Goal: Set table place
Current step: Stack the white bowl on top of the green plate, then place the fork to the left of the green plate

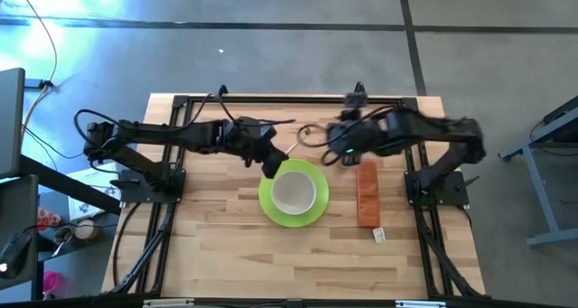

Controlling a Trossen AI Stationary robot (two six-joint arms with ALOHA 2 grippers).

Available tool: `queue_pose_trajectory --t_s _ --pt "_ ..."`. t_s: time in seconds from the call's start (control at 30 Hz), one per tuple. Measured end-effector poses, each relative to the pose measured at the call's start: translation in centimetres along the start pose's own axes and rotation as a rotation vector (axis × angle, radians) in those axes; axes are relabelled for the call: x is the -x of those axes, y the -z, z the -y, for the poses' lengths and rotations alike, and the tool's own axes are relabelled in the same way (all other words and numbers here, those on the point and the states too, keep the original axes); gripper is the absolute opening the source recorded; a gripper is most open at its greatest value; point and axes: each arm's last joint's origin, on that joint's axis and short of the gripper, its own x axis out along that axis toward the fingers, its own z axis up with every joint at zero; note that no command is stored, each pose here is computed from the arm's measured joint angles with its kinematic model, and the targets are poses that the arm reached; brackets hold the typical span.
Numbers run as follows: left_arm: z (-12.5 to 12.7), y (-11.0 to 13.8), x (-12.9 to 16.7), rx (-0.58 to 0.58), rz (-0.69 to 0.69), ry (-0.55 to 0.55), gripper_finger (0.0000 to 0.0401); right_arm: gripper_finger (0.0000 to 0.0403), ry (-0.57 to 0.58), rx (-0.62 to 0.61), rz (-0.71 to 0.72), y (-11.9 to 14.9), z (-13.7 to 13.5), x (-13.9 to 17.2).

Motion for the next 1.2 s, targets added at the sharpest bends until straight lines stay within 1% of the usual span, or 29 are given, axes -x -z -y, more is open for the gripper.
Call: queue_pose_trajectory --t_s 0.07,0.13,0.27,0.3,0.37,0.47,0.53,0.63,0.7,0.73,0.77,0.83,0.9,1.03,1.13,1.2 --pt "0.1 -0.4 1.0 0.012 0.055 -0.023 0.0010 0.0109 0.002 -0.067 0.007 1.2 0.8 1.2" --pt "0.1 -0.6 2.6 0.017 0.092 -0.058 0.0010 0.0109 0.010 -0.115 0.019 2.3 1.6 2.2" --pt "-0.4 -0.4 7.4 0.062 0.178 -0.172 0.0010 0.0110 0.053 -0.161 0.036 3.9 2.7 3.7" --pt "-0.5 -0.1 8.5 0.084 0.220 -0.174 0.0010 0.0110 0.058 -0.160 0.040 4.2 2.9 3.9" --pt "-1.1 1.3 10.5 0.139 0.281 -0.143 0.0010 0.0110 0.068 -0.155 0.044 4.4 3.0 4.1" --pt "-2.4 4.8 11.6 0.268 0.357 -0.072 0.0010 0.0110 0.091 -0.128 0.037 4.5 3.2 4.1" --pt "-3.9 8.2 10.9 0.379 0.367 -0.036 0.0010 0.0110 0.094 -0.120 0.034 4.5 3.3 4.0" --pt "-5.4 12.7 9.0 0.546 0.438 0.067 0.0010 0.0110 0.096 -0.116 0.030 4.4 3.2 3.9" --pt "-5.9 15.0 8.0 0.633 0.485 0.139 0.0010 0.0110 0.095 -0.114 0.028 4.3 3.1 3.8" --pt "-6.2 16.2 7.5 0.664 0.499 0.150 0.0010 0.0110 0.095 -0.116 0.027 4.2 3.1 3.8" --pt "-6.4 17.1 7.2 0.693 0.514 0.143 0.0010 0.0110 0.095 -0.119 0.028 4.2 3.1 3.8" --pt "-6.3 18.6 6.7 0.717 0.534 0.106 0.0010 0.0110 0.096 -0.130 0.026 4.2 3.0 3.7" --pt "-6.0 19.7 6.5 0.739 0.539 0.067 0.0010 0.0110 0.093 -0.149 0.026 4.1 3.0 3.6" --pt "-5.4 21.4 5.5 0.763 0.450 -0.022 0.0009 0.0110 0.093 -0.160 0.026 4.1 3.0 3.6" --pt "-4.3 22.1 4.6 0.793 0.409 -0.053 0.0010 0.0110 0.093 -0.186 0.031 4.0 3.0 3.6" --pt "-4.0 22.8 3.8 0.790 0.376 -0.100 0.0010 0.0110 0.093 -0.203 0.032 4.0 3.0 3.6"
